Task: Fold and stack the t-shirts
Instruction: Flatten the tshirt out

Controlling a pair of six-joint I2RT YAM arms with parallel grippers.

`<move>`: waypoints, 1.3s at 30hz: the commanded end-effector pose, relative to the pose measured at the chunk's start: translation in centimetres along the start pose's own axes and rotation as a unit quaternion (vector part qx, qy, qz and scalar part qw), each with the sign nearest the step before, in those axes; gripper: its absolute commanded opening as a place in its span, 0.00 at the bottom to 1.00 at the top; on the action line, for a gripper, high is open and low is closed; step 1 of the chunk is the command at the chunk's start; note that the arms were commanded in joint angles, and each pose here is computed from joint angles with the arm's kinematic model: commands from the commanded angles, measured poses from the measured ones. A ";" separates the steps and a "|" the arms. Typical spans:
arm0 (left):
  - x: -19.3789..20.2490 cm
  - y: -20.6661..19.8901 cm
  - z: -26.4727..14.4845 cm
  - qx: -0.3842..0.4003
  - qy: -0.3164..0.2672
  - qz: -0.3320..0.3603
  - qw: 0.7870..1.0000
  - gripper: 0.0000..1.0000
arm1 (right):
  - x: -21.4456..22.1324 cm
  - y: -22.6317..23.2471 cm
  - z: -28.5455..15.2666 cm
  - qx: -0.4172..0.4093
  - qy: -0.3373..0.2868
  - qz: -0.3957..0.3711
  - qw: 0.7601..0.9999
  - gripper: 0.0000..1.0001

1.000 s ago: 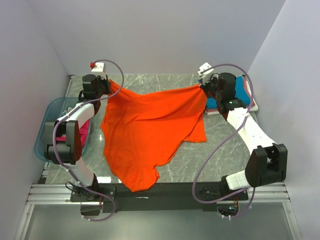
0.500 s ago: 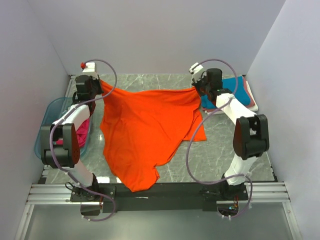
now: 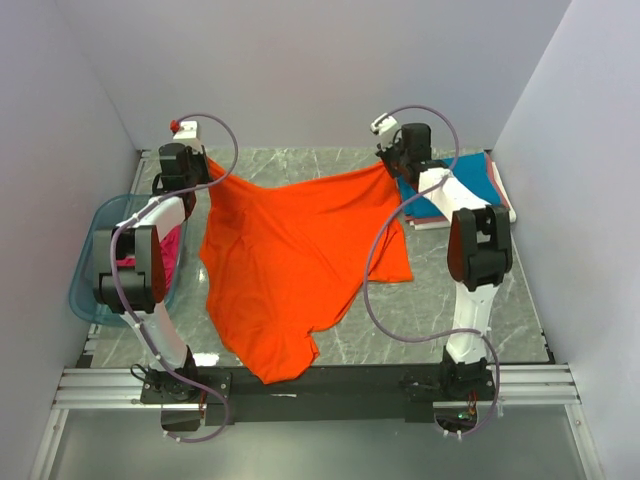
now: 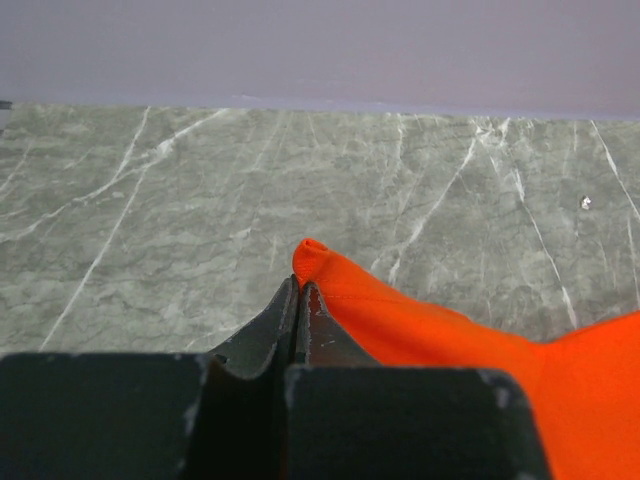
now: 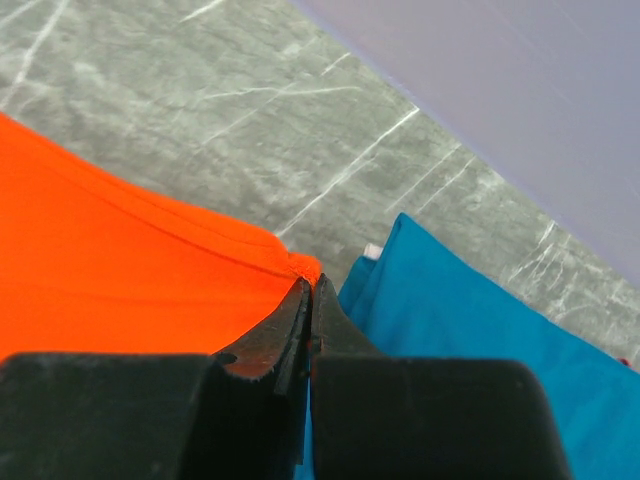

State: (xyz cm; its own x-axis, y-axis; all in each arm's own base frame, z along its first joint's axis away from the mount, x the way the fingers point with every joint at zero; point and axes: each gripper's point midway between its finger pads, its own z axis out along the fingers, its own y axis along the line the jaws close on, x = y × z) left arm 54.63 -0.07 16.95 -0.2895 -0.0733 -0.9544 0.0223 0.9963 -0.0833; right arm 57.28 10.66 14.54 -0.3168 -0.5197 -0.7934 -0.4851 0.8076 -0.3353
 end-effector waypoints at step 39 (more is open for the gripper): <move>-1.4 0.4 0.0 -0.011 -0.008 0.017 1.000 0.00 | -1.5 -1.3 2.2 0.039 -0.011 -0.015 0.999 0.00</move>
State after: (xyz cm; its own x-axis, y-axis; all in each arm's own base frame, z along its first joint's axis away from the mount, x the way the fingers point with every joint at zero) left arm 54.28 0.59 16.60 -0.3065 -0.0624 -0.9498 -0.0126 0.9980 -0.0615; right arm 59.81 11.37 10.17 -0.3659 -0.5503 -0.7505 -0.4800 0.8025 -0.3544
